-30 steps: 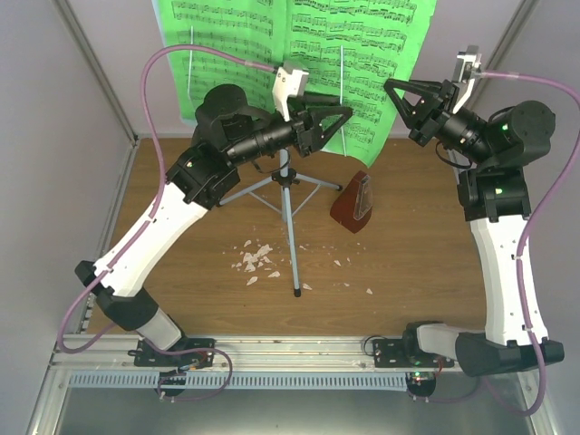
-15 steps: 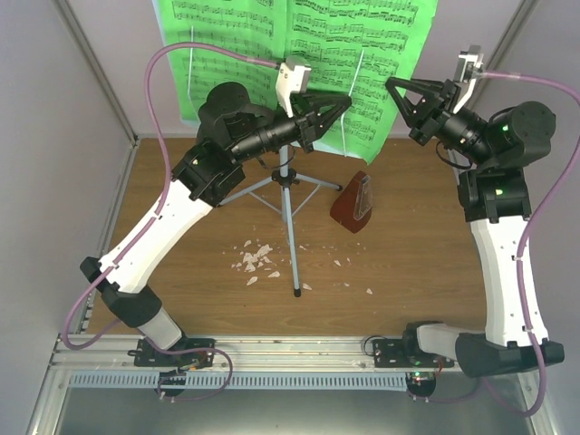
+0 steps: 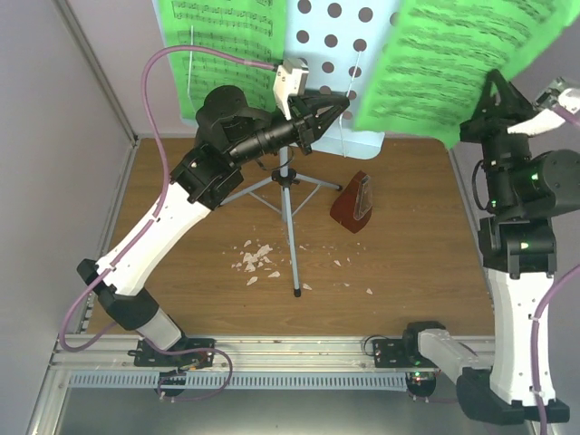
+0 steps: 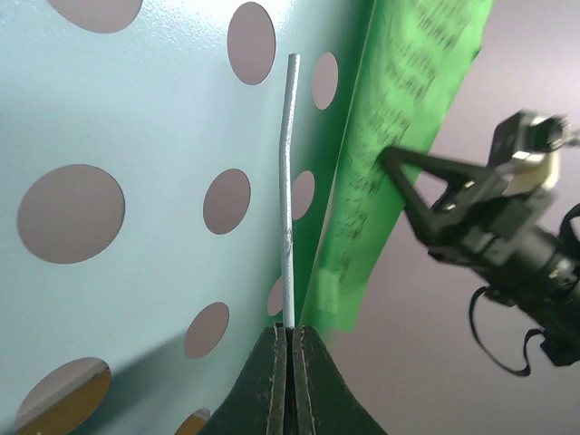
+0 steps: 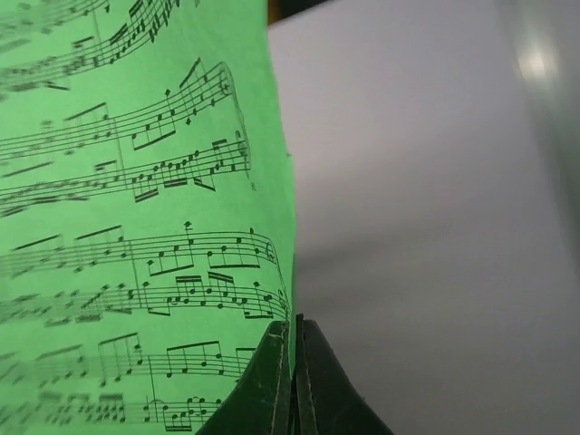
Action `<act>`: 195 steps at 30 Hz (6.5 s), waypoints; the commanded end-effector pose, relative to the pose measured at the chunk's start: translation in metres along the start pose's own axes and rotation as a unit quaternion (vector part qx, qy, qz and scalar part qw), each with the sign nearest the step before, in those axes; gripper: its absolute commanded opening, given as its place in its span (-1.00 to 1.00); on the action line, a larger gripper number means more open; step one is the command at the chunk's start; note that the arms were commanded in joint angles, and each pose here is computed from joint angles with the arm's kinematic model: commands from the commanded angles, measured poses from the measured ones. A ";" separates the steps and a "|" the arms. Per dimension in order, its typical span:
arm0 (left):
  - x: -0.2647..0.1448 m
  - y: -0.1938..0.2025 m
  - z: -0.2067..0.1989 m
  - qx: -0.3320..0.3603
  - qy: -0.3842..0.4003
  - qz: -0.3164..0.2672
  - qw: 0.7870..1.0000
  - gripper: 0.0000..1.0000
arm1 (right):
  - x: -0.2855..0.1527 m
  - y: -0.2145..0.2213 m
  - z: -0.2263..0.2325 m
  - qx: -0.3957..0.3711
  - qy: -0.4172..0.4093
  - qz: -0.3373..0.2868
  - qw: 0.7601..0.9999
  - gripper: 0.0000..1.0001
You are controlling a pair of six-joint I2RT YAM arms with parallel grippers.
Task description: Pack up the instrument practice props
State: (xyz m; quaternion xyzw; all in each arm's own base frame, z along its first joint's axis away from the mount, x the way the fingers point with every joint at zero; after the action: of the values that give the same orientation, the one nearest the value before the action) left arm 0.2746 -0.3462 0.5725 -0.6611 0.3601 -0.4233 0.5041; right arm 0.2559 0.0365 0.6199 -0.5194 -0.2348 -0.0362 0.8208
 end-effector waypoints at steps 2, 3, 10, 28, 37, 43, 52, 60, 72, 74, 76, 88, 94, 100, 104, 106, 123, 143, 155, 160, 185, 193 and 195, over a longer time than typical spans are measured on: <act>-0.012 -0.020 -0.010 0.021 0.004 -0.031 0.999 -1.00 | -0.020 0.036 -0.124 -0.037 0.282 -0.019 0.959 -0.99; -0.012 -0.020 -0.010 0.022 0.003 -0.030 0.999 -1.00 | -0.022 0.050 -0.140 -0.031 0.300 -0.006 0.953 -0.99; -0.014 -0.016 -0.007 0.023 -0.006 -0.022 0.999 -0.28 | -0.045 0.174 -0.213 0.065 0.322 0.122 0.937 -0.99; -0.100 0.116 -0.057 -0.010 0.134 0.094 0.986 0.98 | -0.174 0.378 -0.261 0.227 0.366 0.329 0.840 -0.99; -0.171 0.249 0.017 -0.140 -0.077 0.192 0.968 0.98 | -0.214 0.422 -0.273 0.247 0.412 0.386 0.788 -0.99; -0.207 0.284 0.060 -0.190 -0.172 0.200 0.946 0.98 | -0.231 0.409 -0.280 0.203 0.452 0.375 0.783 -0.99; -0.215 0.291 0.077 -0.184 -0.210 0.209 0.937 0.98 | -0.239 0.391 -0.290 0.142 0.481 0.362 0.786 -0.99; -0.227 0.280 0.085 -0.168 -0.253 0.194 0.933 0.98 | -0.235 0.389 -0.290 0.138 0.474 0.360 0.792 -0.47; -0.256 0.250 0.105 -0.182 -0.281 0.124 0.934 0.98 | -0.167 0.297 -0.233 0.063 0.312 0.258 0.912 0.81; -0.262 0.253 0.114 -0.204 -0.281 0.108 0.932 0.98 | -0.147 0.304 -0.213 0.065 0.230 0.300 0.924 0.81; -0.269 0.253 0.123 -0.212 -0.296 0.097 0.927 0.98 | -0.133 0.320 -0.195 0.073 0.163 0.350 0.920 0.79; -0.299 0.226 0.128 -0.135 -0.388 0.106 0.905 0.98 | -0.130 0.410 -0.009 -0.021 -0.128 0.462 0.877 0.75; -0.303 0.203 0.126 -0.100 -0.406 0.091 0.904 0.98 | -0.142 0.360 0.098 -0.014 -0.339 0.443 0.830 0.75; -0.306 0.169 0.115 -0.067 -0.413 0.053 0.907 0.98 | -0.108 0.262 0.162 0.024 -0.423 0.321 0.847 0.75; -0.305 0.145 0.107 -0.042 -0.411 0.039 0.910 0.98 | -0.075 0.216 0.181 0.042 -0.414 0.261 0.871 0.69; -0.304 0.133 0.103 -0.028 -0.407 0.035 0.912 0.98 | -0.058 0.201 0.186 0.048 -0.396 0.241 0.885 0.66; -0.282 0.090 0.090 -0.008 -0.357 0.021 0.934 0.73 | 0.029 0.176 0.210 0.078 -0.268 0.221 0.935 0.52; -0.267 0.050 0.085 0.020 -0.334 0.013 0.942 0.65 | 0.088 0.179 0.222 0.070 -0.211 0.177 0.959 -0.13; -0.234 -0.042 0.089 0.072 -0.289 -0.030 0.954 0.41 | 0.094 0.177 0.217 0.069 -0.190 0.161 0.966 -0.99; -0.222 -0.057 0.093 0.078 -0.266 -0.035 0.960 0.11 | 0.094 0.177 0.217 0.067 -0.190 0.162 0.966 -0.99; -0.207 -0.073 0.123 0.070 -0.233 -0.025 0.970 -0.28 | 0.091 0.181 0.219 0.075 -0.200 0.168 0.962 -0.99; -0.201 -0.072 0.136 0.060 -0.234 -0.020 0.970 -0.24 | 0.090 0.178 0.219 0.075 -0.202 0.166 0.962 -0.99; -0.200 -0.071 0.138 0.060 -0.232 -0.019 0.971 -0.33 | 0.090 0.179 0.219 0.075 -0.202 0.167 0.962 -0.99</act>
State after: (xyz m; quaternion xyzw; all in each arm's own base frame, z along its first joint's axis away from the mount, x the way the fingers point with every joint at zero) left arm 0.3320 -0.0991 0.5724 -0.7204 0.2005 -0.2703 0.6065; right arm 0.3180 0.3308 0.5740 -0.4959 -0.2959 0.2383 0.7808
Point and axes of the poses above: each gripper's point midway between its finger pads, its own x axis out along the fingers, its own z axis along the line the jaws close on, y = z × x, the point moved 2 cm from there along -x, back along the fingers, and after that the axes turned 6 degrees about x, right-handed, at the moved point
